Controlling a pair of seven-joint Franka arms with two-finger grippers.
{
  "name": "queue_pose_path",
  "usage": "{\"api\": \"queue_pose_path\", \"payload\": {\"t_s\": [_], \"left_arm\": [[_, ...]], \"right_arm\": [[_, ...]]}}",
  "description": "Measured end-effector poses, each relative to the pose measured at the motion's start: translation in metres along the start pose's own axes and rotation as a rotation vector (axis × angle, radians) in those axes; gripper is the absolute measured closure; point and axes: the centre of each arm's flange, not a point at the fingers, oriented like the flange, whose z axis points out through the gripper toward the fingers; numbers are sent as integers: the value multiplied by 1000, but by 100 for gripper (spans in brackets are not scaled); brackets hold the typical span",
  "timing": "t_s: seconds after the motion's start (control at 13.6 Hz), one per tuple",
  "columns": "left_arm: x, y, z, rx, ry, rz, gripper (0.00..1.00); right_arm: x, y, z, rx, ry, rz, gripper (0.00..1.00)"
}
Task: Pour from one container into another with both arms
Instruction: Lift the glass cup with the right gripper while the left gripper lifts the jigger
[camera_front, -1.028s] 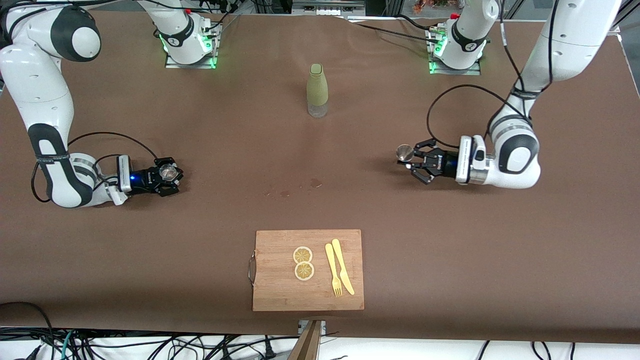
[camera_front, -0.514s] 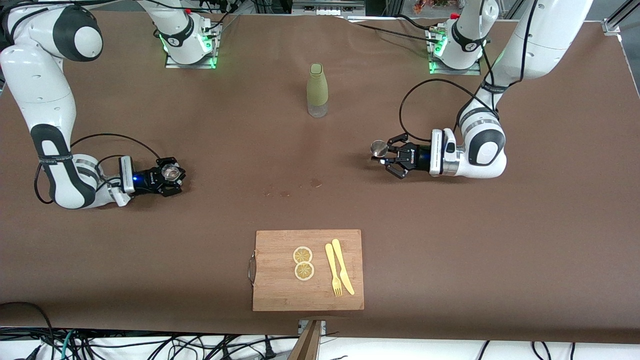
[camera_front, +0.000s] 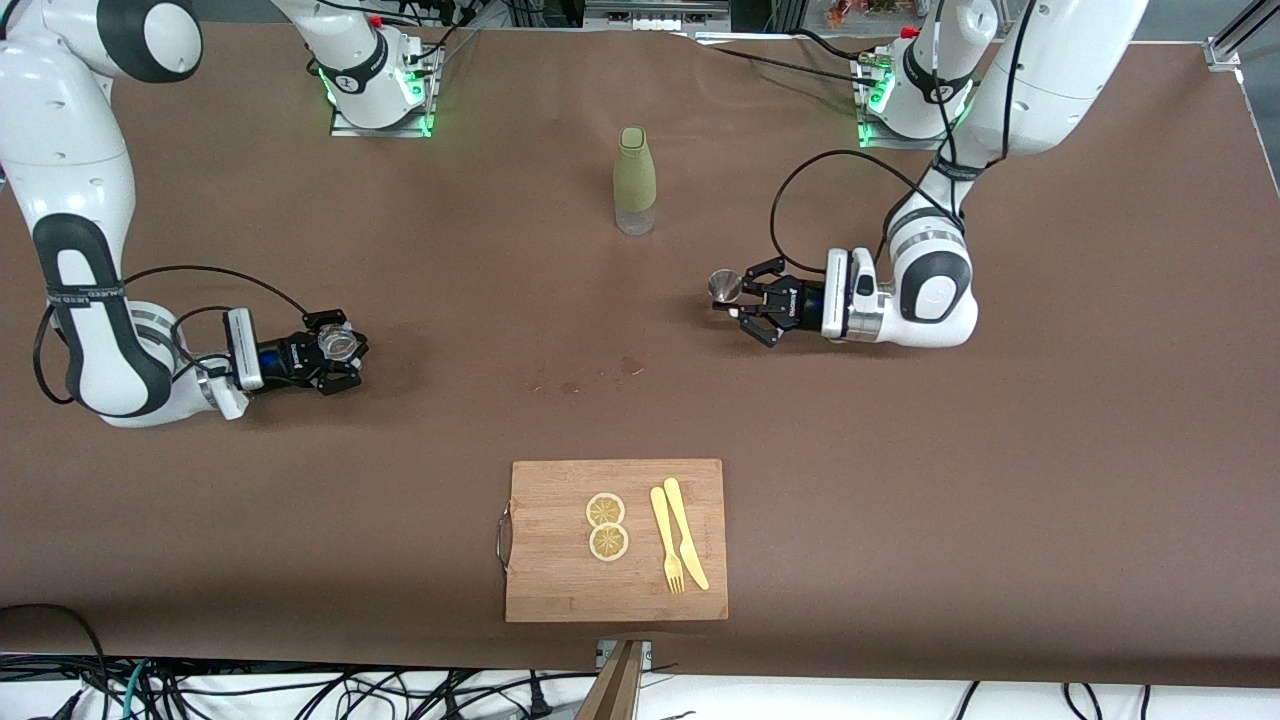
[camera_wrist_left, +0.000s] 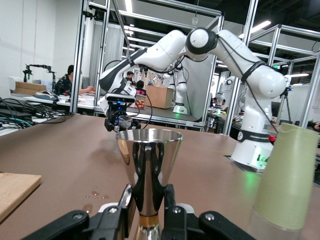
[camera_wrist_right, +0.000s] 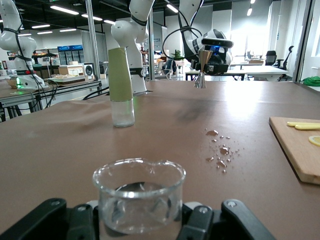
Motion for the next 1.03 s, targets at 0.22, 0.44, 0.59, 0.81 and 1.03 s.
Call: {"api": "queue_pose_path", "payload": {"t_s": [0.22,0.44,0.59,0.81,1.03], "left_arm": [[-13,7,20,2,6,37,73],[-20,11,32,16,-9,37,73],[-22,14,45,27,-13,36,73],[-22,15,48,29,-18,40,73],[-21,14,48,30,-18,42,73]], "right_arm": [[45,9,9,18,-29,28,87],[97,22,25,29,-53,32,87],[125,32,47,21,-56,10,87],[151,45,87,-5,-52,6,87],[169,52,121,-30,-38,16,87]]}}
